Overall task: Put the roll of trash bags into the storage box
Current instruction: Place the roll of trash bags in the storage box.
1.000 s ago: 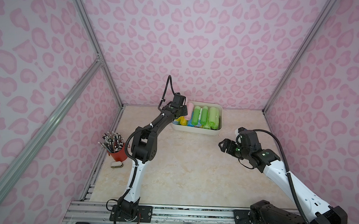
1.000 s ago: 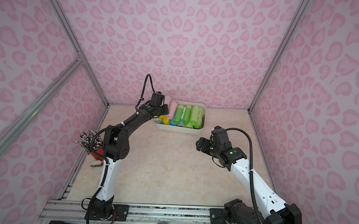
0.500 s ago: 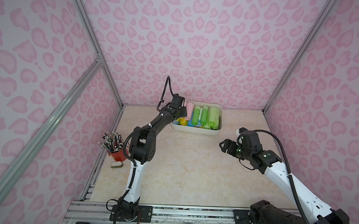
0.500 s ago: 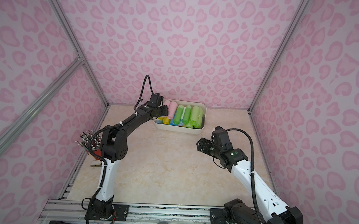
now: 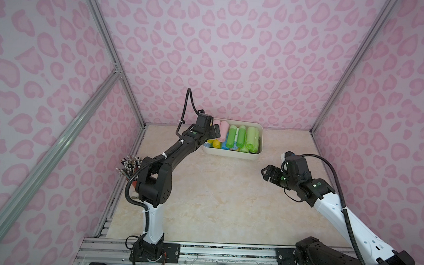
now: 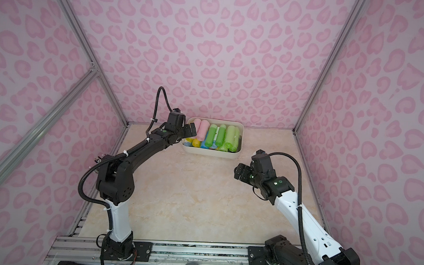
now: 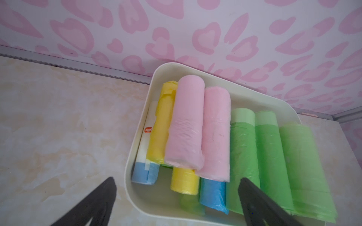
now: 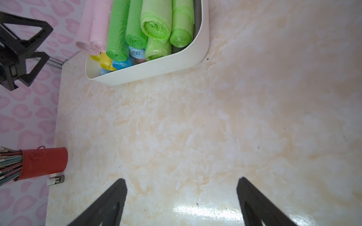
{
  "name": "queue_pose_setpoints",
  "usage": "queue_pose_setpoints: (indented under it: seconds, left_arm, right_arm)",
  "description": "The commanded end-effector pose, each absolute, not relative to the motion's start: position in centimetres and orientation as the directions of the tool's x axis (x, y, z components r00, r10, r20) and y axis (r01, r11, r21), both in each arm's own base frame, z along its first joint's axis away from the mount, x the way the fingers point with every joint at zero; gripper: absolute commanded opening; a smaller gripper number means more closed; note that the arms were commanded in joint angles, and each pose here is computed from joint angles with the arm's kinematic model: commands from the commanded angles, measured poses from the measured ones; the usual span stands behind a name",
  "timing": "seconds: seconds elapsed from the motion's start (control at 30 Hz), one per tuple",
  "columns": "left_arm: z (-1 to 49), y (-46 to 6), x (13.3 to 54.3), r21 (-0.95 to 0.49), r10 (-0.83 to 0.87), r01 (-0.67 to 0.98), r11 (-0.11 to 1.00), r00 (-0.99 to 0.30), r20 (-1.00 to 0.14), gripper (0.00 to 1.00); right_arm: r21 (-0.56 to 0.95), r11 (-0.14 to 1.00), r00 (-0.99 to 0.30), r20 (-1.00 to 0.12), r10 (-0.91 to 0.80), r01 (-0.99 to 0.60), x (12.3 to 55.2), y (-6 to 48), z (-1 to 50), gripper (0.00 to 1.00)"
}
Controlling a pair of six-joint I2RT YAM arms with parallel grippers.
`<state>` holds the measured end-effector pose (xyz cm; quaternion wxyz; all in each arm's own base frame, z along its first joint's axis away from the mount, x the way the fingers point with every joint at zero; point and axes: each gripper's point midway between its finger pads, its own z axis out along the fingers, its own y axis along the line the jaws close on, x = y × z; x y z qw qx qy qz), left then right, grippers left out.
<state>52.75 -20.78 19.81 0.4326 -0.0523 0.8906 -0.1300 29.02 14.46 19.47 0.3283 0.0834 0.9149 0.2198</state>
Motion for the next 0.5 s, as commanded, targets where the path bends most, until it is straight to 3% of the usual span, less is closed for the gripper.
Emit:
queue_pose_setpoints:
  seconds: [0.0, 0.13, 0.33, 0.47]
  left_arm:
    - [22.5, -18.9, 52.1, -0.269, -0.242, -0.028, 0.963, -0.535, -0.81, 1.0]
    - [24.4, -14.9, 49.4, -0.244, -0.264, -0.102, 0.964, -0.43, -0.863, 1.0]
    - [23.8, -4.8, 45.8, -0.265, -0.34, -0.274, 0.925, -0.28, -0.898, 1.0]
    - [22.4, 2.0, 43.3, -0.257, -0.362, -0.405, 0.878, -0.209, -0.909, 1.0]
  right_arm:
    - [0.384, 0.923, -0.748, -0.605, 0.274, 0.028, 29.5, 13.1, 19.5, 0.9]
    - [0.291, 0.953, -0.666, -0.696, 0.27, 0.082, 31.6, 10.8, 20.2, 0.9]
    - [0.138, 0.975, -0.466, -0.86, 0.206, 0.177, 34.5, 5.9, 21.7, 0.9]
    - [0.117, 0.955, -0.405, -0.886, 0.225, 0.273, 35.6, 2.3, 19.9, 0.9]
